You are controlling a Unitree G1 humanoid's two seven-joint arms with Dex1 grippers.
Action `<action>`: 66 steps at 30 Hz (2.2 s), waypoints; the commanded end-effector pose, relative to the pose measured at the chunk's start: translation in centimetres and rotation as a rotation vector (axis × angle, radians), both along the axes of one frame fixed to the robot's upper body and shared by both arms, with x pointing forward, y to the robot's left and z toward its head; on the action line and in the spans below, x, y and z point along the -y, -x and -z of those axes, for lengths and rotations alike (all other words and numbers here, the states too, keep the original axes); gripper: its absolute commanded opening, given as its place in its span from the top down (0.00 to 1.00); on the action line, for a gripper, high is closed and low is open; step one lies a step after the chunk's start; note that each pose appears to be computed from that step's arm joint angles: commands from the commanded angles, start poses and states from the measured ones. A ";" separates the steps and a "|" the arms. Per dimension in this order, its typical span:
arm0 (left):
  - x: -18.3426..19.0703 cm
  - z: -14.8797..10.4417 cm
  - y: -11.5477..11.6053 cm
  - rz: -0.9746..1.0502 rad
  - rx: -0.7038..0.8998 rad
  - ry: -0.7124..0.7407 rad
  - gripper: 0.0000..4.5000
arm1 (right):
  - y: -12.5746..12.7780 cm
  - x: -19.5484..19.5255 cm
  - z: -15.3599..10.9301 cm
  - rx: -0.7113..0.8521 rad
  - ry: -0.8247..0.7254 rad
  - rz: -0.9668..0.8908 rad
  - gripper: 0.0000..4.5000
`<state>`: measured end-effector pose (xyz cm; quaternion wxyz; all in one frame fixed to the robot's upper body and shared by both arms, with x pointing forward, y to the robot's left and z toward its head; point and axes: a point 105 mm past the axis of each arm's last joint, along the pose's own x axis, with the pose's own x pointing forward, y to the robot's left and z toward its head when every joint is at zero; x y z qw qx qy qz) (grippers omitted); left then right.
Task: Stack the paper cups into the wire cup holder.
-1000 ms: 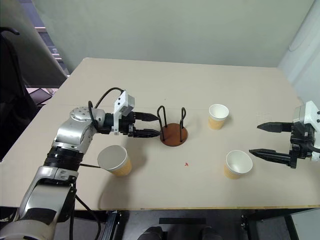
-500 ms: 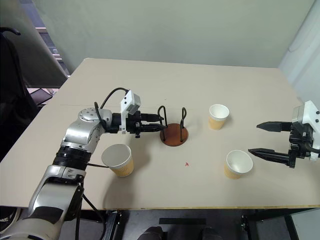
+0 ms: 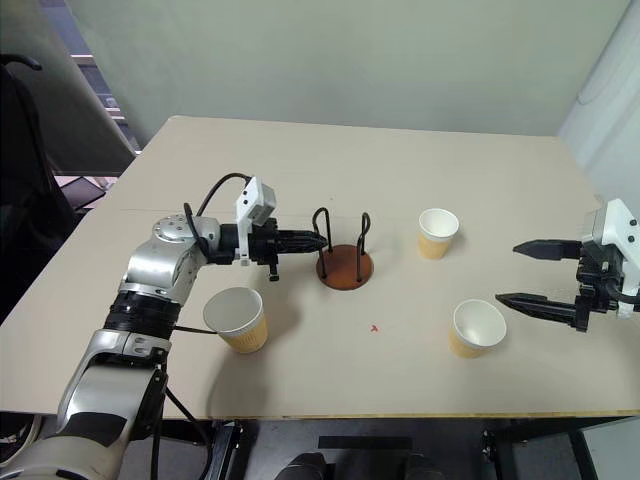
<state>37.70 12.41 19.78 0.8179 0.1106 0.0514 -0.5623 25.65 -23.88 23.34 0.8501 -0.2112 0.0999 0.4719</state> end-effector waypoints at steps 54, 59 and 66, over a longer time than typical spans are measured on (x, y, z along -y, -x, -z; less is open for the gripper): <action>5.0 2.2 11.7 0.050 -0.148 0.033 1.00 | 1.6 -3.5 -0.1 -0.003 -0.008 -0.236 0.00; 5.1 2.8 12.0 0.062 -0.144 0.002 1.00 | 1.5 -4.0 0.0 0.002 -0.009 -0.238 0.00; 5.0 3.6 12.5 0.086 -0.159 -0.034 0.93 | 1.6 -4.1 -0.1 0.003 -0.006 -0.239 0.00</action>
